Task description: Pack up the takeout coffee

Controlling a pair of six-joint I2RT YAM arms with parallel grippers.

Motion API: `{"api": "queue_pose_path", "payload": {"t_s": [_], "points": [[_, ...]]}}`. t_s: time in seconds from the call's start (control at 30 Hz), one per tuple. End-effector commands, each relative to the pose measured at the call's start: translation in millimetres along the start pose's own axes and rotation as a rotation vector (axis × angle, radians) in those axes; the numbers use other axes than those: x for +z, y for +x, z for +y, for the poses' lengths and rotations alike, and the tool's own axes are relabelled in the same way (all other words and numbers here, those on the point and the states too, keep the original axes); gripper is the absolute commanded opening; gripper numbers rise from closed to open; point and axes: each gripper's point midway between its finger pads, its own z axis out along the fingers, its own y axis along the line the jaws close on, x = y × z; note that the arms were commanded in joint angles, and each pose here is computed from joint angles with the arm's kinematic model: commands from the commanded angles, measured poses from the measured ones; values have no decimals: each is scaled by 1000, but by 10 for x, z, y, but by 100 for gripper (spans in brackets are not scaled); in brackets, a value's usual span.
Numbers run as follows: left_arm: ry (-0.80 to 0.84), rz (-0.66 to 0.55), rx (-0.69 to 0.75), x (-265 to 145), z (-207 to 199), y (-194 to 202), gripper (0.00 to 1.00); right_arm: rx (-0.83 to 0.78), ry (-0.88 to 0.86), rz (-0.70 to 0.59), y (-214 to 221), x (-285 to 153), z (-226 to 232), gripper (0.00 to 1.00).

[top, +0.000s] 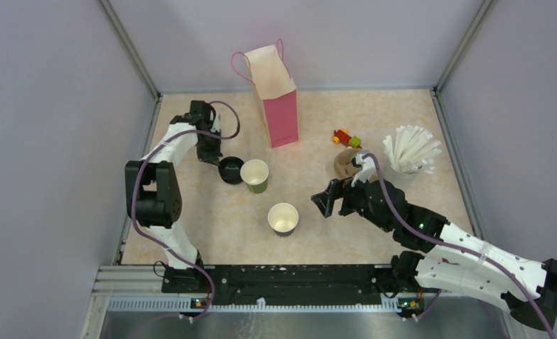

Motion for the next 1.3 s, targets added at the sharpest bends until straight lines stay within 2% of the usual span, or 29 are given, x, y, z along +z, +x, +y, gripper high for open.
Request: {"api": "queue_pose_path", "payload": {"t_s": [0.0, 0.3, 0.47, 0.73, 0.9, 1.03, 1.27], "points": [[36, -35, 3, -87, -76, -36, 0, 22, -6, -36, -78, -42, 5, 91], [0, -59, -5, -148, -21, -88, 1, 30, -10, -32, -69, -30, 19, 91], [-8, -45, -8, -124, -5, -47, 24, 31, -13, -31, -68, -22, 27, 91], [5, -29, 6, -31, -12, 4, 29, 28, -13, -33, -78, -20, 32, 90], [6, -19, 7, 32, -7, 41, 27, 25, -10, -31, -73, -21, 24, 90], [6, -14, 10, 60, -3, 56, 21, 24, -6, -33, -73, -18, 15, 91], [12, -43, 10, -26, -24, -19, 0, 23, -4, -27, -51, -1, 9, 91]]}}
